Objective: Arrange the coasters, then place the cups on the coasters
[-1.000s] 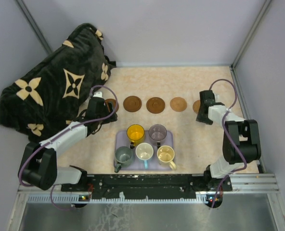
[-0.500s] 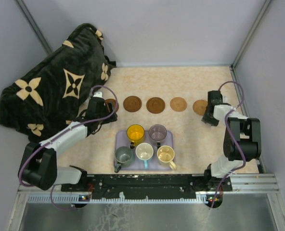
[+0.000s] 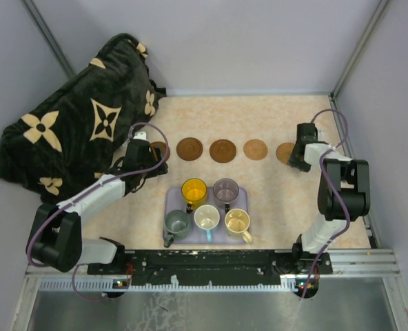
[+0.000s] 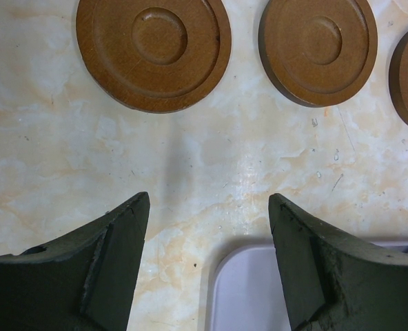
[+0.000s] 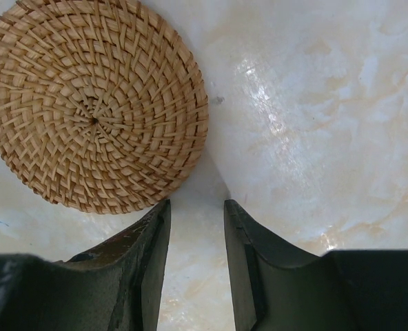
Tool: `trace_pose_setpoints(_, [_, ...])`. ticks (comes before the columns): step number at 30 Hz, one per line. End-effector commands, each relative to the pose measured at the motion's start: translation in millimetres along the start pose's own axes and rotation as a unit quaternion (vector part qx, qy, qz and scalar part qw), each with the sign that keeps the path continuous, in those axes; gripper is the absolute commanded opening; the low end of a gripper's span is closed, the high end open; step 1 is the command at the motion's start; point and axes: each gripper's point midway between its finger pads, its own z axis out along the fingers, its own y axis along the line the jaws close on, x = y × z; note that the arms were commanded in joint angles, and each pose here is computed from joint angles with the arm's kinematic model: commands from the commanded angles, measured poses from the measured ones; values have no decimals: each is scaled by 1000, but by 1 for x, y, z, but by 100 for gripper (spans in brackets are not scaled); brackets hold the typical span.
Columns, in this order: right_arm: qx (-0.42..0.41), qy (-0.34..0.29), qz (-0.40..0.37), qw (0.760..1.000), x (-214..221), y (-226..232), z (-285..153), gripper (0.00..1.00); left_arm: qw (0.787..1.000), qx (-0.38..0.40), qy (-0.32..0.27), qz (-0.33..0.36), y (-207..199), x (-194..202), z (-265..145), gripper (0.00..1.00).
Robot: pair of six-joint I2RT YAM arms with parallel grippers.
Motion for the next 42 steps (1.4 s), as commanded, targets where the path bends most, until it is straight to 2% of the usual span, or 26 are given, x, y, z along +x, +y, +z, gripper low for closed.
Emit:
trace_pose_setpoints(1, [12,26,-2,1000,14,-4,15,38,1000,-5,-8,7,-1,-7,1,76])
trace_pose_setpoints(16, [12,30,-4,999,10,0,26,38,1000,-9,-2,7,1,-4,1,76])
trace_pose_setpoints(27, [15,27,-2,1000,16,-6,15,38,1000,-7,0,5,0,-3,3,76])
trace_pose_setpoints(32, [-9,12,12,1000,21,-6,-7,39,1000,-6,-15,5,-1,-11,-2,76])
trace_pose_setpoints(38, [-45,-10,8,999,32,-2,-46,41,999,-6,-51,10,-4,-38,-16,77])
trace_pose_setpoints(42, [-98,-53,8,994,24,7,-84,43,997,-22,-71,13,1,-53,-32,77])
